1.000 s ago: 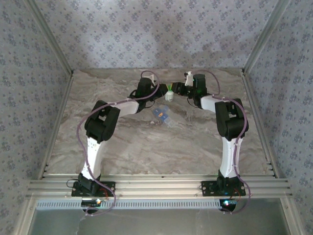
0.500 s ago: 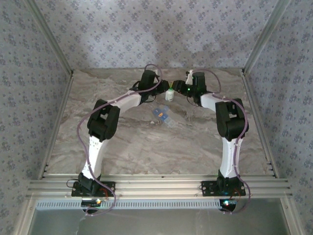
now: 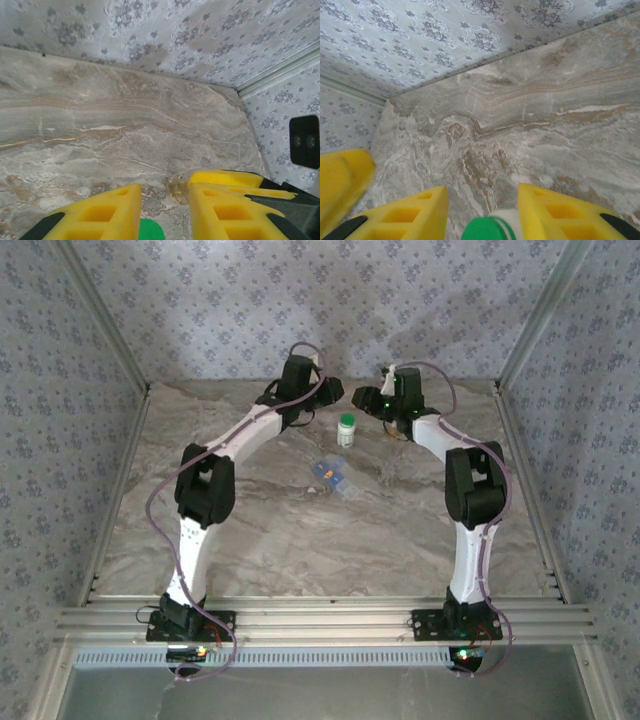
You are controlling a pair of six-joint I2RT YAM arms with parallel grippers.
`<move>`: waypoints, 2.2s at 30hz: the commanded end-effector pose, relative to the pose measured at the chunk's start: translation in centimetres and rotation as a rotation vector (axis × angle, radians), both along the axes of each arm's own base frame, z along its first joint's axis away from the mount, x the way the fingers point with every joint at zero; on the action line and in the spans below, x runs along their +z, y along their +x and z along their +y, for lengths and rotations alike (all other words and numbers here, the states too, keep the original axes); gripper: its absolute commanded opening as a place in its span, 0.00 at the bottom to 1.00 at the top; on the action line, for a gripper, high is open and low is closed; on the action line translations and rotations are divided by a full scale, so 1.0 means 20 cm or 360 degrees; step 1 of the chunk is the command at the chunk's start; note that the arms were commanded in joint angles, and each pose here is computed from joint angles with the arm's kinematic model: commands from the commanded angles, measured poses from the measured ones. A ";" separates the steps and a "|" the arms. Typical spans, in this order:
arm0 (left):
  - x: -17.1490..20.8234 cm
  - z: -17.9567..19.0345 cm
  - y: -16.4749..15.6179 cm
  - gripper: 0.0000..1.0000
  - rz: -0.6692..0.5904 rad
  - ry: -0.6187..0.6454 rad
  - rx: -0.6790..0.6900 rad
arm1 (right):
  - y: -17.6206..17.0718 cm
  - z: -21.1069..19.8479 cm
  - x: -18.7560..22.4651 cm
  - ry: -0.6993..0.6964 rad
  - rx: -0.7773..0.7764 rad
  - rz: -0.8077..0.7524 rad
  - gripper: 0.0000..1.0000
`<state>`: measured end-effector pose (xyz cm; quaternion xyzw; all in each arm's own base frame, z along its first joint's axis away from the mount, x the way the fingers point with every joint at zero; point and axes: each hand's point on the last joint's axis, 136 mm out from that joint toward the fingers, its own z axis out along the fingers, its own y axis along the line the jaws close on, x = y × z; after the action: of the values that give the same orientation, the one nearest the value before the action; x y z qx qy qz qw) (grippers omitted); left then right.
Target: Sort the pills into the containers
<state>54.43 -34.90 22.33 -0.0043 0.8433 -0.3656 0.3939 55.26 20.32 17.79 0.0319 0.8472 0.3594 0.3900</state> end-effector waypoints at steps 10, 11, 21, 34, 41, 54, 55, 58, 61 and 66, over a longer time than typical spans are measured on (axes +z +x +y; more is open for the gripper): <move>-0.19 0.56 -0.58 0.30 0.0166 0.0255 0.0123 | -0.56 -0.07 -0.11 -0.0499 0.0178 0.0095 0.32; -0.25 0.56 -0.63 0.30 0.0205 0.0265 0.0097 | -0.58 -0.07 -0.14 -0.0516 0.0193 0.0105 0.31; -0.62 0.56 -0.78 0.30 0.0425 0.0218 0.0031 | -0.53 -0.02 -0.45 -0.0547 0.0265 0.0204 0.21; -0.81 0.38 -0.75 0.30 0.0528 0.0253 -0.0050 | -0.45 0.11 -0.61 -0.0231 0.0298 0.0273 0.11; -0.86 0.34 -0.73 0.29 0.0561 0.0265 -0.0064 | -0.44 0.18 -0.63 -0.0126 0.0378 0.0245 0.10; -0.92 0.34 -0.72 0.29 0.0591 0.0289 -0.0061 | -0.57 0.33 -0.61 -0.0063 0.0564 0.0224 0.10; -0.92 0.34 -0.72 0.29 0.0594 0.0288 -0.0063 | -0.58 0.34 -0.60 -0.0071 0.0579 0.0220 0.10; -0.93 0.34 -0.72 0.29 0.0601 0.0293 -0.0060 | -0.61 0.37 -0.58 -0.0084 0.0619 0.0206 0.10; -0.94 0.34 -0.72 0.29 0.0607 0.0293 -0.0060 | -0.63 0.40 -0.55 -0.0079 0.0653 0.0194 0.10; -0.94 0.33 -0.72 0.29 0.0605 0.0282 -0.0061 | -0.65 0.47 -0.50 -0.0092 0.0725 0.0167 0.10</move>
<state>39.92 -27.06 3.60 -0.0273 0.9346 -0.2748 0.2243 44.73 26.43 6.32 -0.1005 0.8726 0.3861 0.2817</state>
